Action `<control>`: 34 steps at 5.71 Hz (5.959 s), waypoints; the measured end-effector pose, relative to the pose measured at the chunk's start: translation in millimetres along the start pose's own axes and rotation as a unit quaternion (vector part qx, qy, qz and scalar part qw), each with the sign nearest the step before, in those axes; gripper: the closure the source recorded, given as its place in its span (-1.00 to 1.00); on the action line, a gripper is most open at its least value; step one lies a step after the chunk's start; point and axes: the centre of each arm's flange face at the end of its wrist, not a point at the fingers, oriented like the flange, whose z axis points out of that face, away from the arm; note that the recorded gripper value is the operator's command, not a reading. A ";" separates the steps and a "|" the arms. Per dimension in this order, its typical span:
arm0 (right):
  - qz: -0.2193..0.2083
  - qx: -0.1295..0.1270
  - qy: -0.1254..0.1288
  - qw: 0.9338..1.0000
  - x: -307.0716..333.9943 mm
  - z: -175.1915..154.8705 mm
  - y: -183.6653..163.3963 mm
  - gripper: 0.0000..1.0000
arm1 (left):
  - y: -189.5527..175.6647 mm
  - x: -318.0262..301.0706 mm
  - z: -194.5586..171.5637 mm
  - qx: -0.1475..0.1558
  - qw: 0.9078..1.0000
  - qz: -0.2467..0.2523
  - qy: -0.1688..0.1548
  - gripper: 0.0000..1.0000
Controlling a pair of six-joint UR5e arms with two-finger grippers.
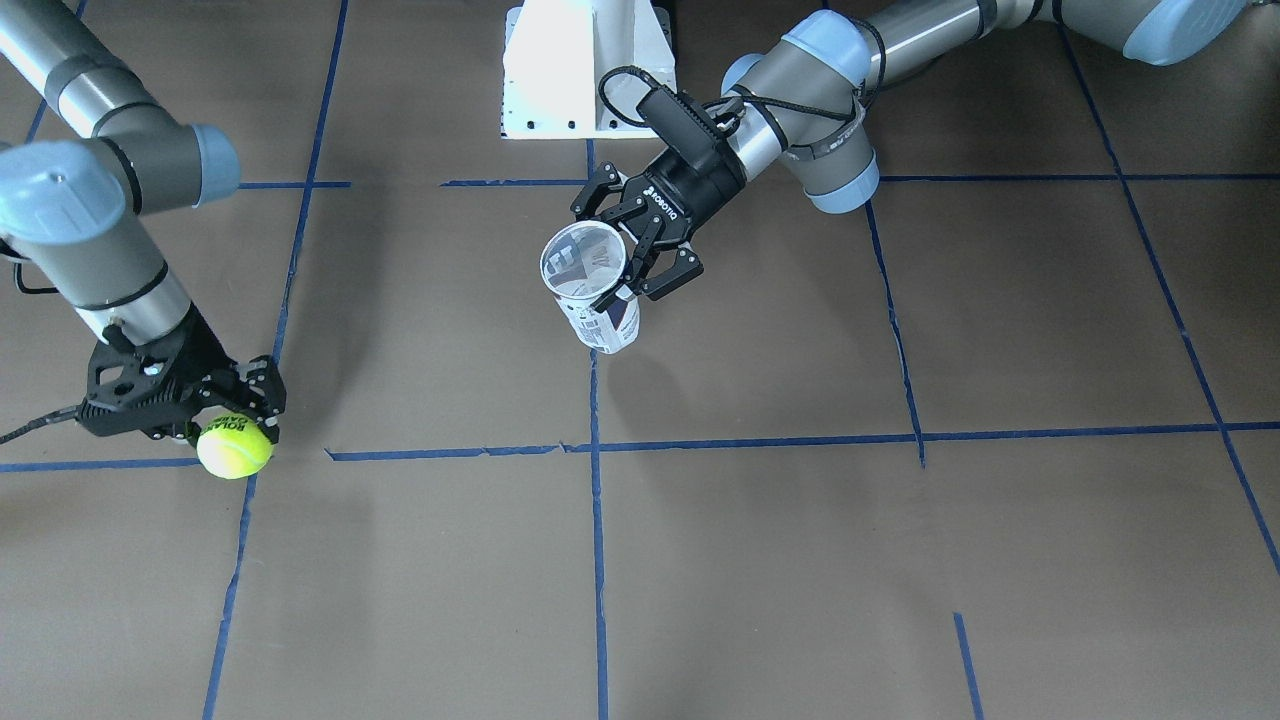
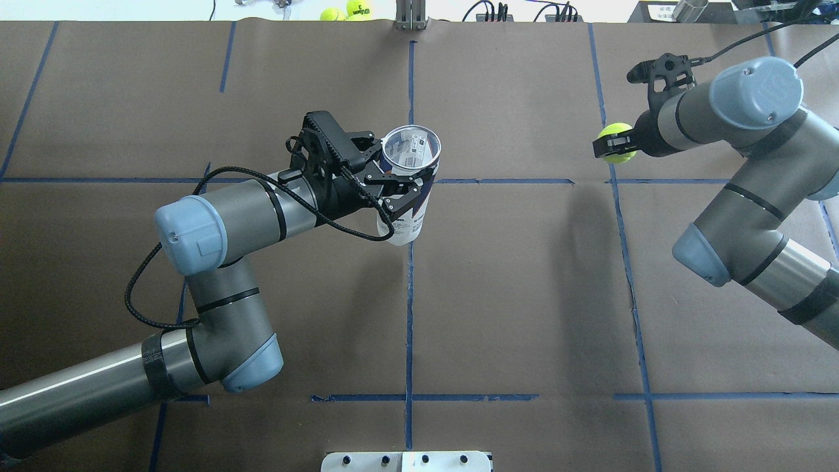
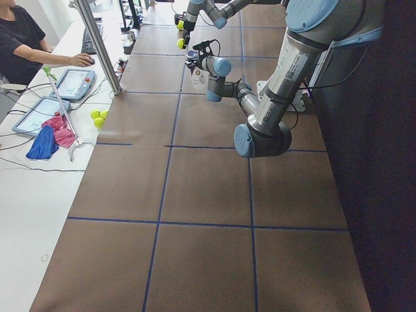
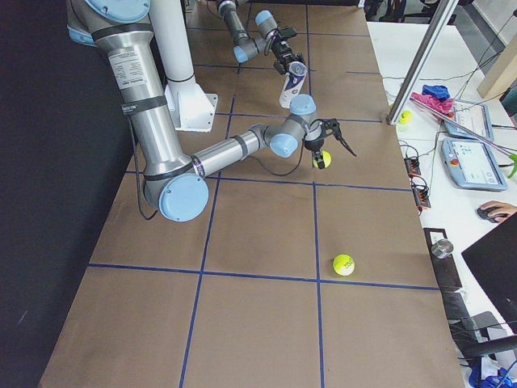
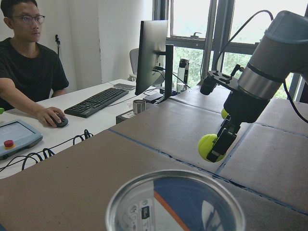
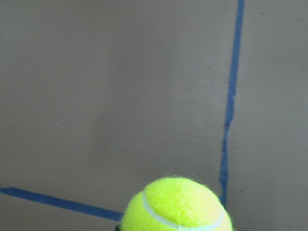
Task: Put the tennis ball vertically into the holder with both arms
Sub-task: 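Carry the tennis ball with the right gripper over the can's open top, then lower the ball into the can and open the right gripper, then withdraw the right gripper toward the second tennis ball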
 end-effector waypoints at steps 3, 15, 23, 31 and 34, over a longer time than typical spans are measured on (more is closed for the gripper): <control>0.100 -0.005 -0.109 0.989 -149.8 -150.4 -15.3 0.91 | 27.0 19.7 2.8 0.035 0.999 -0.017 -0.011 -0.19; 0.181 -0.027 -0.108 0.977 -320.7 -137.4 25.5 0.52 | 63.6 21.9 -11.7 0.061 0.998 -0.028 -0.011 -0.56; 0.183 -0.030 -0.091 0.978 -326.4 -119.1 25.8 -0.99 | 66.4 32.5 -12.9 0.074 0.997 -0.034 -0.006 -0.57; -0.052 -0.085 0.073 0.992 -42.8 -85.7 -66.3 -1.00 | 85.8 59.0 -16.1 0.077 0.997 -0.014 -0.009 -0.66; -0.115 -0.135 0.095 0.980 89.5 -55.1 -79.7 -1.00 | 92.1 68.4 -14.6 0.072 0.997 -0.008 -0.004 -0.70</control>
